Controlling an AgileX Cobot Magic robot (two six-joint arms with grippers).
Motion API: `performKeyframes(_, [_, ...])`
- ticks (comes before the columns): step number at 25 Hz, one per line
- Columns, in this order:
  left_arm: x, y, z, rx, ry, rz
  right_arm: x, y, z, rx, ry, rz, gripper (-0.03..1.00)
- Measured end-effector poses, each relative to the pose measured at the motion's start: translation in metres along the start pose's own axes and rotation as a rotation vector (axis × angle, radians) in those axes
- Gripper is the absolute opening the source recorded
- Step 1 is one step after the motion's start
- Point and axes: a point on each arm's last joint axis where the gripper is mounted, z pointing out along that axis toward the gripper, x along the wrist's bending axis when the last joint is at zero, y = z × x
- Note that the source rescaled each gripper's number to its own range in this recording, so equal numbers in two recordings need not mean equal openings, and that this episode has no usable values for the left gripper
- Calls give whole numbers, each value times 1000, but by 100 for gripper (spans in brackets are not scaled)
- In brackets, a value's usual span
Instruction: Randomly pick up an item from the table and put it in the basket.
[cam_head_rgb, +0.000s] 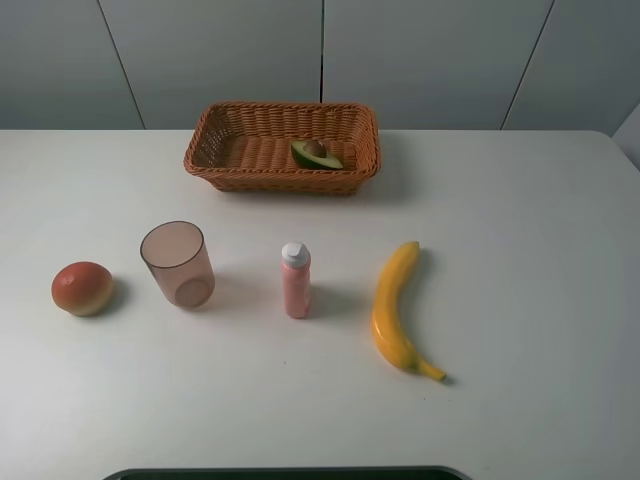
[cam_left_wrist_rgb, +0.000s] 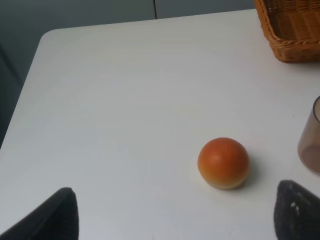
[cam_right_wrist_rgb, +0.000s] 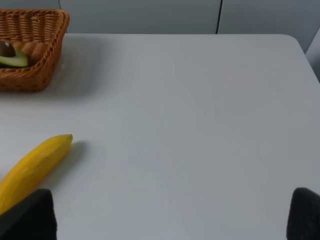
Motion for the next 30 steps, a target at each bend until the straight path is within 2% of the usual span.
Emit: performKeyframes(30, [0,0,0,0,0,0,0,0,0,-3,0,2,99])
